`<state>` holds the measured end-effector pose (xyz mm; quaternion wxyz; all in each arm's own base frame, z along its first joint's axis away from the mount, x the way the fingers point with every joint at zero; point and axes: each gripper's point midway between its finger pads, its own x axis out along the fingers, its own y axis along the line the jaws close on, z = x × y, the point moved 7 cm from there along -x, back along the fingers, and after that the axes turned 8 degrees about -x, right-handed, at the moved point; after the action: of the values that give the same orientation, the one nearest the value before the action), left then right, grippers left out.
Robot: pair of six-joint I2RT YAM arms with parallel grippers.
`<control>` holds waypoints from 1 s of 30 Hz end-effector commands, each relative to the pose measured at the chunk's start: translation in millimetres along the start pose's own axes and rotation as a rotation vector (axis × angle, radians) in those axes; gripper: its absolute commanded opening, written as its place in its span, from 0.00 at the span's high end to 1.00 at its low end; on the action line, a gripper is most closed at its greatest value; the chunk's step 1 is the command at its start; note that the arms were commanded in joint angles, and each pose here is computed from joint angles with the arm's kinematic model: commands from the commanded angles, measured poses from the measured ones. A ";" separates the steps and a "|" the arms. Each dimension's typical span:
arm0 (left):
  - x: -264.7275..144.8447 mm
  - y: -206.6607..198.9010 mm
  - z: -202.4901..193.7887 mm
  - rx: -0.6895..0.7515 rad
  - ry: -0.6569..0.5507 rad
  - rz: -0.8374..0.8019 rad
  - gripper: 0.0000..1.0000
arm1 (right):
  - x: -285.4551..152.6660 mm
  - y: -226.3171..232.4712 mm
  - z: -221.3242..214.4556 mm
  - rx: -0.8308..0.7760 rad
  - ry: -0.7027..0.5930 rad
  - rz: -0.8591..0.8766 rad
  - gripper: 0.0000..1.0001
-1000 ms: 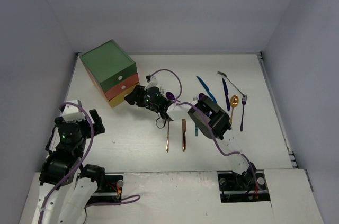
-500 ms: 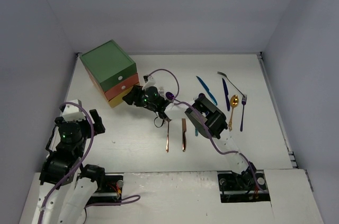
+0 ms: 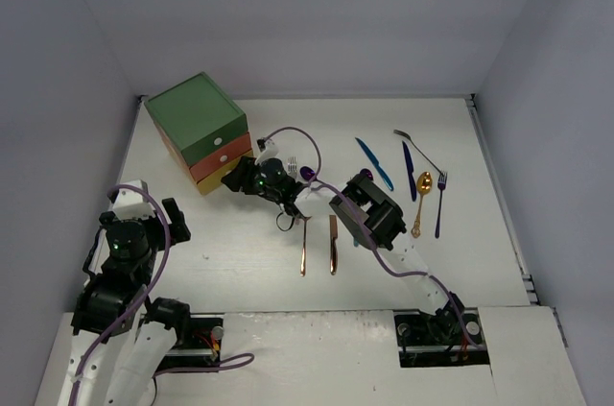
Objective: Sort the eating utensils into containers
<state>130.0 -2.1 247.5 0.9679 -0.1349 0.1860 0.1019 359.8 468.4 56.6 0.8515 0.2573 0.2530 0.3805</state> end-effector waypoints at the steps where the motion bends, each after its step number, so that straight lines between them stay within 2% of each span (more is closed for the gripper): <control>1: 3.1 -5.4 11.1 -0.030 -0.035 -0.007 0.13 | 4.0 30.1 43.2 -0.035 -0.127 0.105 0.53; 23: 4.4 -5.9 10.4 -0.029 -0.027 -0.006 0.12 | 8.5 30.3 55.8 -0.036 -0.158 0.115 0.58; 30: 4.8 -6.0 10.1 -0.028 -0.024 -0.005 0.13 | 9.8 30.2 55.4 -0.033 -0.157 0.118 0.64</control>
<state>130.7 -2.3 246.4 0.9671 -0.1337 0.1903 0.1026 372.5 470.9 69.8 0.8543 0.2594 0.2309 0.3867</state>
